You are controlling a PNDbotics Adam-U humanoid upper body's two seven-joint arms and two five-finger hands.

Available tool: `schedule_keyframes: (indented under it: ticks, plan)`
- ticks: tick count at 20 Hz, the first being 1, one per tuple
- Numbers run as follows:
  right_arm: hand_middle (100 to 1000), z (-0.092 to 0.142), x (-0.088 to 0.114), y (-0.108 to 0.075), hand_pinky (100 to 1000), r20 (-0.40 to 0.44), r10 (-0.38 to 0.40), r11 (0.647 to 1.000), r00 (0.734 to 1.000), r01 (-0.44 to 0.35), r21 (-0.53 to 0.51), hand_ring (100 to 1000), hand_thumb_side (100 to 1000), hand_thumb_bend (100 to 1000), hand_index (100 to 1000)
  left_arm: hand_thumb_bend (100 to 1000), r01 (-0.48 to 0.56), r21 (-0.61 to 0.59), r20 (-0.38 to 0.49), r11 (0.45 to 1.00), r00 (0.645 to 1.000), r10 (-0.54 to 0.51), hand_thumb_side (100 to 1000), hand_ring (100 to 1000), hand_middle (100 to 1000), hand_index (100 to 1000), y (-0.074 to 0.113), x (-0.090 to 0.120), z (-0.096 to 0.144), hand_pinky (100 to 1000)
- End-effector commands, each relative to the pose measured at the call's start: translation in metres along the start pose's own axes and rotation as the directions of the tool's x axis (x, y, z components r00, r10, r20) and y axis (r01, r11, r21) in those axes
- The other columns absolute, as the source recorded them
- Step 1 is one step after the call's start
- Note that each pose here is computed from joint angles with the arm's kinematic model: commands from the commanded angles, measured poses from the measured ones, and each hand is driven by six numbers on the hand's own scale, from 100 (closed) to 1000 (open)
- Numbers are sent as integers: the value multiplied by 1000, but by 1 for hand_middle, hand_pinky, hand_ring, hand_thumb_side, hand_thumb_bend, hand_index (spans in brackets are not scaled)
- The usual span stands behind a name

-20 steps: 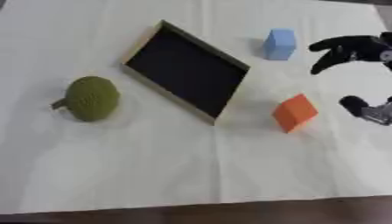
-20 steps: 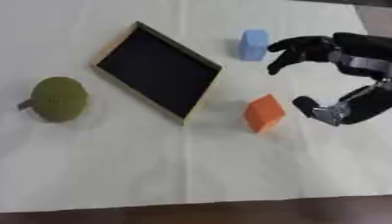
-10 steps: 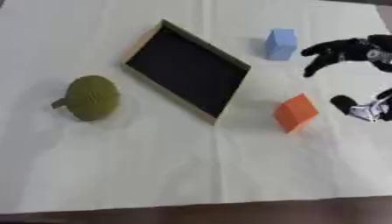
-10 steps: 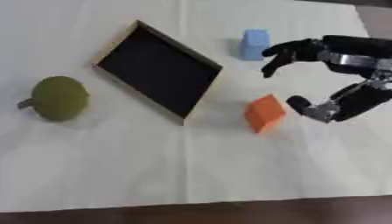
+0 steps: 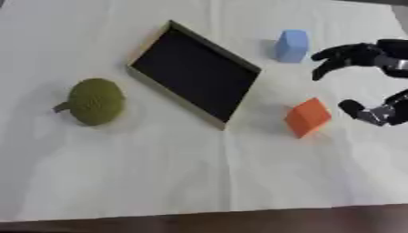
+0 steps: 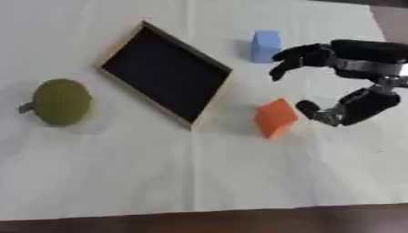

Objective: Pick up objects on the table and place them in the box.

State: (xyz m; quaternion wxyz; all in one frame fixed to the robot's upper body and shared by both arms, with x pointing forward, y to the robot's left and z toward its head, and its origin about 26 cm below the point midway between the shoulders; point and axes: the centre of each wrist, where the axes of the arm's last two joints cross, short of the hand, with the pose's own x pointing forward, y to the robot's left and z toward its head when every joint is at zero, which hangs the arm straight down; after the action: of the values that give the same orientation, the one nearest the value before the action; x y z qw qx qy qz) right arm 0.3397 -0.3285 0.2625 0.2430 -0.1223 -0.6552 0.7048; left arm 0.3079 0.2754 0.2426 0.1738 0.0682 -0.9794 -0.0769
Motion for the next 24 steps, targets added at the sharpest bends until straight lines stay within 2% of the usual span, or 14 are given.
schedule_keyframes:
  ticks: [1, 5, 13, 15, 16, 18, 24]
  plan:
    - [796, 4, -1, -8, 1000, -39, 36, 999, 999, -35, 11, 1000, 315, 100, 907, 100, -1, -11, 30, 1000, 1000, 2, 606, 726, 761, 837, 0, 5, -6, 680]
    - [799, 3, -4, -5, 1000, -80, 21, 1000, 997, -20, 15, 1000, 341, 100, 918, 100, -3, -11, 28, 1000, 1000, 4, 604, 726, 761, 838, 0, 5, -6, 680]
    - [817, 1, -6, -1, 1000, -100, 41, 998, 994, -36, 51, 1000, 360, 100, 942, 100, -6, -12, 27, 1000, 1000, 6, 602, 726, 760, 838, 0, 5, -6, 680]
    - [832, 1, -7, -1, 1000, -98, 60, 996, 993, -54, 66, 1000, 308, 100, 955, 100, -6, -12, 27, 1000, 1000, 7, 601, 726, 758, 838, 0, 5, -6, 680]
    - [837, 0, -7, 0, 1000, -91, 71, 995, 993, -65, 74, 1000, 230, 100, 963, 100, -7, -12, 26, 1000, 1000, 7, 600, 726, 758, 837, -1, 5, -6, 680]
    - [839, 0, -7, 1, 1000, -74, 92, 993, 993, -86, 85, 1000, 186, 100, 966, 100, -8, -13, 25, 1000, 1000, 8, 600, 725, 756, 837, -1, 5, -6, 679]
    - [846, 2, -11, 5, 1000, -68, 125, 987, 990, -117, 106, 1000, 202, 100, 968, 100, -10, -14, 22, 1000, 1000, 10, 598, 721, 752, 838, -1, 5, -6, 679]
